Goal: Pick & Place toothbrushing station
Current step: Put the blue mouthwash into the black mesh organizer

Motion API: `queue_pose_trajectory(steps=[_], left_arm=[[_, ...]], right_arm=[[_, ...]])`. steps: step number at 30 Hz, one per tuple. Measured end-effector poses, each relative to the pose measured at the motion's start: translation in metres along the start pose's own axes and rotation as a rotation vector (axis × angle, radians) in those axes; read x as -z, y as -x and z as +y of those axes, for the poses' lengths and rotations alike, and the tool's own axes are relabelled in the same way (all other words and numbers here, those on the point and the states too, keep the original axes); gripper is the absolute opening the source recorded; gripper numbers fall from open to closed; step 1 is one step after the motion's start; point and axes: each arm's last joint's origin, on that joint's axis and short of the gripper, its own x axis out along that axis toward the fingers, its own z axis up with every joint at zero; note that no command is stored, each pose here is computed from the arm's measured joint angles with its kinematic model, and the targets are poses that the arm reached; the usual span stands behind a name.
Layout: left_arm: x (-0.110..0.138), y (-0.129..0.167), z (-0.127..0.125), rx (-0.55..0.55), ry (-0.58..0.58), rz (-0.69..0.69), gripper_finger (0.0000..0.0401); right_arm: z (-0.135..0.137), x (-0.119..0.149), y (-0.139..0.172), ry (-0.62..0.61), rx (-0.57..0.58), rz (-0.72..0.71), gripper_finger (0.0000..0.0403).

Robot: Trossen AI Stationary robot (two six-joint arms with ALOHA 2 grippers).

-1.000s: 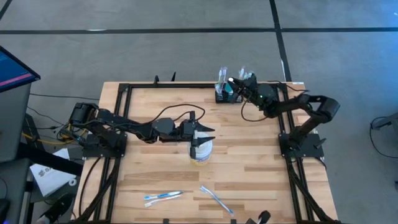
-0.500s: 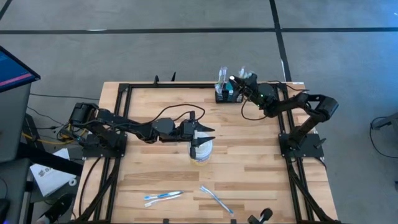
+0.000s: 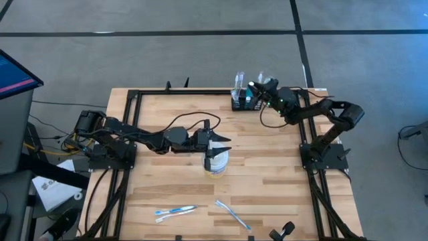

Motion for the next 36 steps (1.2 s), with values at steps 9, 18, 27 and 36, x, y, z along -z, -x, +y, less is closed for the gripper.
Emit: queue_pose_trajectory(steps=[9,18,27,36], left_arm=[[0.0,0.0,0.0,0.0,0.0,0.0,0.0127],[0.0,0.0,0.001,-0.003,0.0,0.0,0.0127],[0.0,0.0,0.001,-0.003,0.0,0.0,0.0127],[0.0,0.0,0.001,-0.003,0.0,0.0,0.0127]], right_arm=[[0.001,0.003,0.0,0.001,-0.001,0.03,0.0081],[0.0,0.009,-0.001,0.001,0.002,0.069,0.0081],[-0.001,0.032,-0.007,-0.039,0.004,0.102,0.0081],[0.001,0.048,-0.011,-0.073,0.0,0.096,0.0081]])
